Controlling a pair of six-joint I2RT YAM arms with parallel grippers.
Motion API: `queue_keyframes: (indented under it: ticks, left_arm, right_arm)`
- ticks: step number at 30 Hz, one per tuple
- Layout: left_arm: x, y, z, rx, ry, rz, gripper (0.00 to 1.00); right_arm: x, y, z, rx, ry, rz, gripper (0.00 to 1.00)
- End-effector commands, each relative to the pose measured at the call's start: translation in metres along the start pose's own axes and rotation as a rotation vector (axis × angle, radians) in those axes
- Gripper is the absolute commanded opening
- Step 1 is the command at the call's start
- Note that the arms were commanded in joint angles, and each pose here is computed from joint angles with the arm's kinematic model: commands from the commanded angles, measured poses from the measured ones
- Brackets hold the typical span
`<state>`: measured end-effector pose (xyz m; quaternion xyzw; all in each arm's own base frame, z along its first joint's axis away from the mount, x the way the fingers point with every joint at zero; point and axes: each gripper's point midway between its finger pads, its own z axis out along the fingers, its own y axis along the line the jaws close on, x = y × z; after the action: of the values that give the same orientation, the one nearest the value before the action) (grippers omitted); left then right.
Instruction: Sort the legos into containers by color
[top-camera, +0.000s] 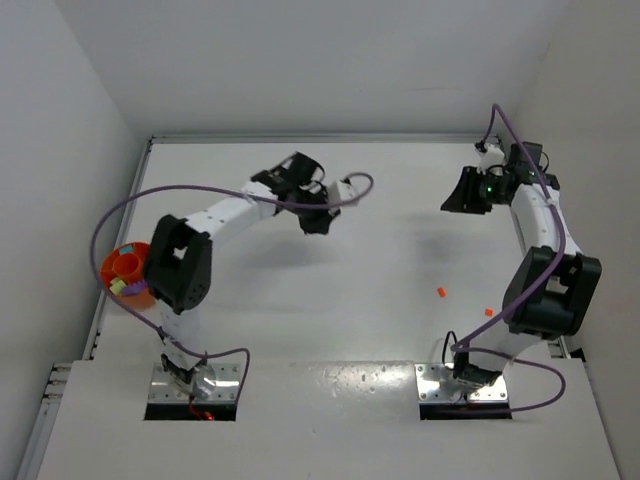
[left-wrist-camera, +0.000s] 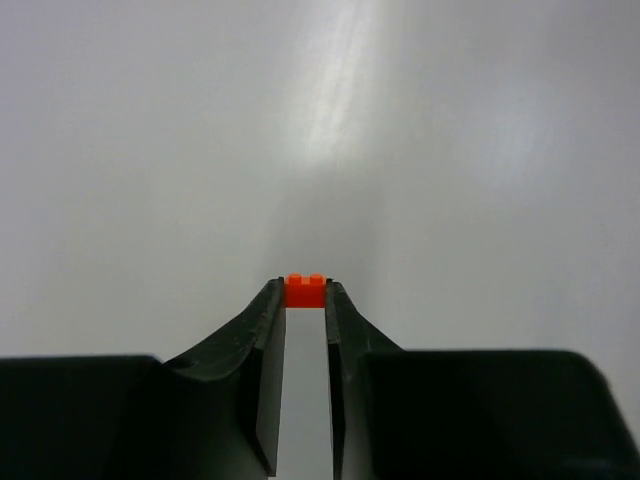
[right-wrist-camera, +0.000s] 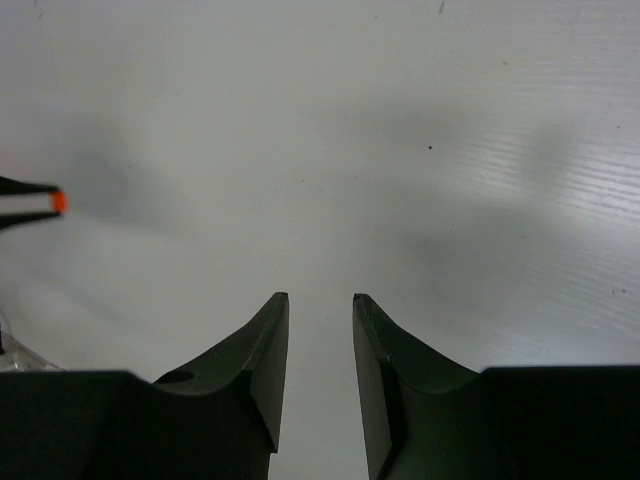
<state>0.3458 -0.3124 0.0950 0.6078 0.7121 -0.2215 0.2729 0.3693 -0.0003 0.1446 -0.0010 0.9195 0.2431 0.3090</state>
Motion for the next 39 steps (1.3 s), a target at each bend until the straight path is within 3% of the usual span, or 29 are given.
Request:
queue_keyframes:
  ticks: [1, 4, 10, 15, 19, 30, 39]
  left_arm:
    - [-0.015, 0.036, -0.091, -0.192, -0.073, -0.150, 0.13]
    - [0.006, 0.056, -0.147, -0.335, -0.058, -0.262, 0.13]
    - [0.089, 0.071, -0.242, -0.620, 0.007, -0.602, 0.10]
    - [0.172, 0.047, -0.290, -0.709, 0.127, -0.860, 0.06]
    - [0.236, 0.034, -0.342, -0.836, 0.149, -1.081, 0.03]
    - [0.295, -0.011, -0.368, -0.920, 0.193, -1.296, 0.01]
    - [0.325, -0.027, -0.362, -0.957, 0.255, -1.393, 0.00]
  right_arm:
    - [-0.039, 0.015, 0.004, -0.074, -0.068, -0.066, 0.32]
    - [-0.048, 0.022, 0.019, -0.097, -0.045, -0.085, 0.32]
    - [-0.057, 0.041, 0.052, -0.132, 0.019, -0.148, 0.46]
    - [-0.049, 0.057, 0.073, -0.162, 0.068, -0.207, 0.46]
    - [-0.035, 0.064, 0.088, -0.177, 0.131, -0.232, 0.46]
    - [-0.022, 0.072, 0.113, -0.178, 0.217, -0.307, 0.46]
    - [-0.016, 0.075, 0.122, -0.191, 0.261, -0.316, 0.46]
